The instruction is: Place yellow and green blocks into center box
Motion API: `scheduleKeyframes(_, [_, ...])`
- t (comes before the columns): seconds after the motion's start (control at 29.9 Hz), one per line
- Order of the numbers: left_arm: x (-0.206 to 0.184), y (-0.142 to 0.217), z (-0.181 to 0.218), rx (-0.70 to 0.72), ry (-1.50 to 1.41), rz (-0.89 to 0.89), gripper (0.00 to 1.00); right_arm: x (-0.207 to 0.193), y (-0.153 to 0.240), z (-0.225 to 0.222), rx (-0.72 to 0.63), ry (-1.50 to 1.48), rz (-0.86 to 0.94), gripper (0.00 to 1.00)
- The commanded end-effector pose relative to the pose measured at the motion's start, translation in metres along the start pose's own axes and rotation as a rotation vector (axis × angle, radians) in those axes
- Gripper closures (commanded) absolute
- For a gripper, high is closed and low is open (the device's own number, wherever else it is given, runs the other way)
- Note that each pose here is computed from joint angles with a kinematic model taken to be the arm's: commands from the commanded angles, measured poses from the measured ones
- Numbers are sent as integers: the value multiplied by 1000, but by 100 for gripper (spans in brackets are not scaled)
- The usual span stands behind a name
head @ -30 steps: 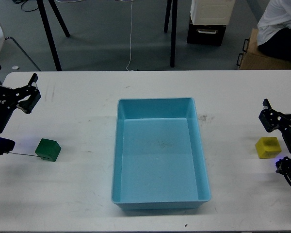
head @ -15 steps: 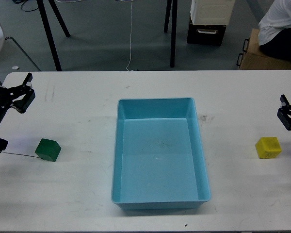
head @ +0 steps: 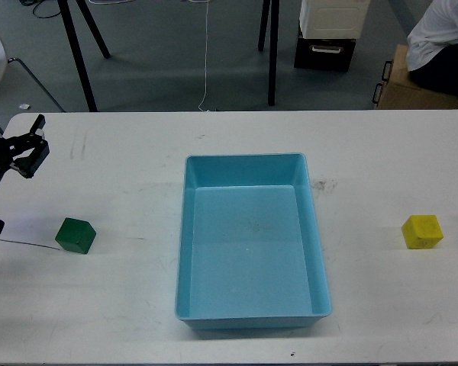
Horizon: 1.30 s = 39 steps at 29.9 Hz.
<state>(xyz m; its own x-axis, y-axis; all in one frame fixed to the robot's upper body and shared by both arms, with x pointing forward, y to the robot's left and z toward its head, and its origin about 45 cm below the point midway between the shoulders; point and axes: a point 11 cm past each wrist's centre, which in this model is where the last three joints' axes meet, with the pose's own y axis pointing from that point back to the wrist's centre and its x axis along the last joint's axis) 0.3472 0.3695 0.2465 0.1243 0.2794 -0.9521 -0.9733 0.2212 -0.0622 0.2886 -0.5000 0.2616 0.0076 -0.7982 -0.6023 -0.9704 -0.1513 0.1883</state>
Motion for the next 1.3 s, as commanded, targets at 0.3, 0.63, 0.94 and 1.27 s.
scheduleKeyframes(0.3, [3,8,7,1,-28,20,0,-13,20,-53,-337,321,63,0])
scheduleKeyframes(0.63, [3,8,8,1,-31,19,0,-16,22,-56,-531,593,93,0])
scheduleKeyframes(0.94, [3,8,8,4,-37,22,0,-14,19,-74,-648,932,162,0])
scheduleKeyframes(1.27, [3,8,7,6,-53,20,0,-36,9,-106,-617,1185,189,0])
